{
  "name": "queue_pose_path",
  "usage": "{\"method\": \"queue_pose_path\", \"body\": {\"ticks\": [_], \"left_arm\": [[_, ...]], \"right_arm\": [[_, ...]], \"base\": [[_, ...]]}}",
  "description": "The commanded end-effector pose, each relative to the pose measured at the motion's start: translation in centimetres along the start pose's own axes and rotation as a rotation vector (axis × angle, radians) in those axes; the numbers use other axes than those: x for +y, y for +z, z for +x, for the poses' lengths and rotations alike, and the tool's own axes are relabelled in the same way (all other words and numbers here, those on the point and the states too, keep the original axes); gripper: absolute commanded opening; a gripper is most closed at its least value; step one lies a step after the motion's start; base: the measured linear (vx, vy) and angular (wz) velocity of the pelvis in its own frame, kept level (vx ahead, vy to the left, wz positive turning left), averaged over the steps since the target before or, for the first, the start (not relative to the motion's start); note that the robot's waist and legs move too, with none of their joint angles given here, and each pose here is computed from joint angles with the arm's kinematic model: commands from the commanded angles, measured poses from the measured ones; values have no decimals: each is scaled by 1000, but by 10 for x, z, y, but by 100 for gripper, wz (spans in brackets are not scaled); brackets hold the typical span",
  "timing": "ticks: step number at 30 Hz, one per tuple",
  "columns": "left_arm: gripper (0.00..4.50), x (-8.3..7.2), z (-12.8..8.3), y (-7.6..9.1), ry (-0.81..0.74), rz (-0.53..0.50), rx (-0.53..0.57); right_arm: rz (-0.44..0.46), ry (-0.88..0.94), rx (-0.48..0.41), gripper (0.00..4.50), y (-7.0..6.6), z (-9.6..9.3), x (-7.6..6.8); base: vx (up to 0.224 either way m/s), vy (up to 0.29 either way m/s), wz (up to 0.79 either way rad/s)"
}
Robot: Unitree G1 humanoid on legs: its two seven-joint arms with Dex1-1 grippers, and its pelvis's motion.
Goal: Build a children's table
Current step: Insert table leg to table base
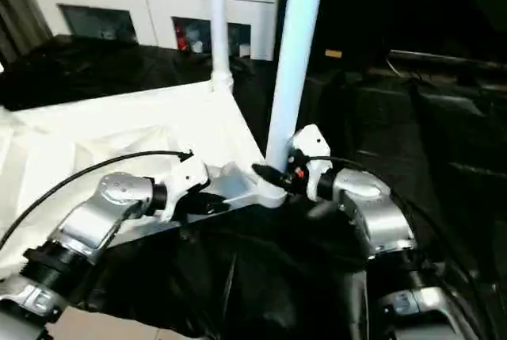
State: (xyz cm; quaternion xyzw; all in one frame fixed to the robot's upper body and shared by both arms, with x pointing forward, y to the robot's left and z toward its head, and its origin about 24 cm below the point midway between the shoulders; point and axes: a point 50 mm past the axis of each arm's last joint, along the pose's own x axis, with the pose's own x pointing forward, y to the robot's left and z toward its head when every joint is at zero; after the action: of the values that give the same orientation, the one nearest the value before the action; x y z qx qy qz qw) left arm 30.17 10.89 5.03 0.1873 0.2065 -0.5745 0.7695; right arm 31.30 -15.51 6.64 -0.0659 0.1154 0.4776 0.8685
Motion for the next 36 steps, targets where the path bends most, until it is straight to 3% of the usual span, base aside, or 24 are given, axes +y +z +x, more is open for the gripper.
{"method": "queue_pose_path", "body": {"ticks": [1, 7, 14, 21, 23, 26, 31, 36], "left_arm": [[0, -6, 1, 9, -63, 70, -36], [0, -10, -4, 10, -137, 107, -47], [0, -5, -7, 9, -104, 98, -27], [0, 9, 0, 17, 44, 23, -24], [0, 14, 8, 27, 127, -10, -27], [0, 19, 29, 49, 261, -80, -27], [0, 17, 45, 56, 318, -94, -2], [0, 18, 49, 57, 337, -97, 8]], "right_arm": [[98, 125, 139, 190, -38, 4, 20], [65, 207, 134, 190, -41, 0, 24], [56, 219, 124, 190, -43, 1, 24], [60, -43, 151, 190, -48, 10, 6], [121, -196, 151, 190, -51, 17, -2], [242, -397, 161, 190, -51, 44, -4], [292, -487, 179, 189, -50, 65, 2], [302, -461, 177, 189, -48, 78, 12]], "base": [[0, 0, 0], [0, 0, 0], [0, 0, 0], [0, 0, 0], [0, 0, 0], [0, 0, 0], [0, 0, 0], [0, 0, 0]]}}
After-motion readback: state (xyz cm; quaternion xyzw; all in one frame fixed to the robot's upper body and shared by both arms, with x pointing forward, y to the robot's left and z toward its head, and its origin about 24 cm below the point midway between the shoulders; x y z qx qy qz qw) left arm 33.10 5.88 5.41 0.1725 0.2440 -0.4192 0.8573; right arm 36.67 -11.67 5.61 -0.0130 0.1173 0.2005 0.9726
